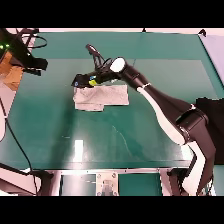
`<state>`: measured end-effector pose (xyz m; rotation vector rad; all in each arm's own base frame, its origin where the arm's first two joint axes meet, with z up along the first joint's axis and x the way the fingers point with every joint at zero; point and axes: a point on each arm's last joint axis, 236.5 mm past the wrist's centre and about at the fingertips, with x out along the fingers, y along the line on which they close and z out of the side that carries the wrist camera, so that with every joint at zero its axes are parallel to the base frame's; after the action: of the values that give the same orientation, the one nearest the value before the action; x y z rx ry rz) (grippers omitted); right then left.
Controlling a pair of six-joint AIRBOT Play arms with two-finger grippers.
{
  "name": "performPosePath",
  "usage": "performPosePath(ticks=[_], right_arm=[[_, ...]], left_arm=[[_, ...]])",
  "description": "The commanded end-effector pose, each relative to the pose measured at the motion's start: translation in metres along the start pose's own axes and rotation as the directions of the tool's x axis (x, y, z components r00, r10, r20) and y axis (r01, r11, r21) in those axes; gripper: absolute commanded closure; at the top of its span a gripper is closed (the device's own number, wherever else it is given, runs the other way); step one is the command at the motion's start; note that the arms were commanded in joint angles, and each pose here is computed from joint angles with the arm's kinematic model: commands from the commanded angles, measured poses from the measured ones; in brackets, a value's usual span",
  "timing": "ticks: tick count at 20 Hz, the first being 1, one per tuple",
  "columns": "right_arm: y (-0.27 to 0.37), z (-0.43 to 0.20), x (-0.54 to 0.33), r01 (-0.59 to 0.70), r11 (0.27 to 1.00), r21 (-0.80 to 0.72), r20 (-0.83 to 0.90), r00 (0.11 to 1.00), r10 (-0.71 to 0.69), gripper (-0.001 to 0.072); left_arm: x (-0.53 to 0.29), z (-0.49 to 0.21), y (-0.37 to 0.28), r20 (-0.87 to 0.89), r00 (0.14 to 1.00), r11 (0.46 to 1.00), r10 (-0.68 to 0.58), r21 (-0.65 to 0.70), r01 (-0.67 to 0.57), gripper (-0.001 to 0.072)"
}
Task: Fold the shirts.
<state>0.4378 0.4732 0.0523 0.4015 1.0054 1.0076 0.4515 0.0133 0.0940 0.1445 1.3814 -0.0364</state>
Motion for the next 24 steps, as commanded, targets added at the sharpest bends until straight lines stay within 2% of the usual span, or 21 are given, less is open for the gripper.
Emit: performPosePath(ticks=[1,2,6,8,11,16,19,20,21,22,24], right_arm=[[-0.031,0.007,-0.019,0.038,0.997,0.066,-0.014,0.999,-0.038,0.0277],[-0.055,0.011,-0.052,0.083,0.991,0.101,-0.049,0.996,-0.078,0.0295],[-0.155,0.002,-0.184,0.267,0.927,0.261,-0.166,0.959,-0.229,0.0283],[-0.194,-0.016,-0.216,0.305,0.884,0.355,-0.194,0.949,-0.250,0.0199],[-0.233,-0.066,-0.205,0.333,0.817,0.470,-0.256,0.938,-0.235,0.0165],[-0.239,-0.105,-0.136,0.281,0.798,0.533,-0.237,0.955,-0.178,0.0164],[-0.217,-0.098,-0.104,0.192,0.816,0.545,-0.186,0.977,-0.106,0.0165],[-0.208,-0.090,-0.098,0.160,0.822,0.546,-0.157,0.984,-0.087,0.0218],[-0.197,-0.080,-0.095,0.121,0.837,0.534,-0.131,0.990,-0.059,0.0565],[-0.187,-0.068,-0.094,0.089,0.845,0.527,-0.107,0.994,-0.038,0.0696],[-0.165,-0.038,-0.107,0.041,0.880,0.473,-0.070,0.997,-0.009,0.0697]], left_arm=[[-0.003,-0.007,0.008,-0.015,1.000,1.000,-0.012,0.011,0.012,0.0687],[-0.003,-0.005,0.005,-0.008,1.000,1.000,-0.024,0.013,0.024,0.0687],[-0.003,0.002,-0.001,0.023,0.999,0.999,-0.047,0.017,0.046,0.0687],[-0.003,0.002,0.000,0.023,0.999,0.999,-0.047,0.017,0.046,0.0687],[-0.003,0.002,-0.001,0.021,0.999,0.999,-0.047,0.015,0.047,0.0687],[-0.003,0.001,-0.001,0.020,0.999,0.999,-0.049,0.009,0.049,0.0687],[-0.003,0.001,-0.002,0.018,0.998,0.999,-0.053,0.010,0.053,0.0687],[-0.003,0.000,-0.002,0.016,0.998,0.999,-0.053,0.010,0.053,0.0687],[-0.003,0.000,-0.002,0.014,0.998,0.999,-0.054,0.010,0.054,0.0687],[-0.003,0.000,-0.002,0.014,0.998,0.999,-0.054,0.010,0.054,0.0687],[-0.003,0.000,-0.002,0.013,0.998,0.999,-0.054,0.010,0.054,0.0687]])
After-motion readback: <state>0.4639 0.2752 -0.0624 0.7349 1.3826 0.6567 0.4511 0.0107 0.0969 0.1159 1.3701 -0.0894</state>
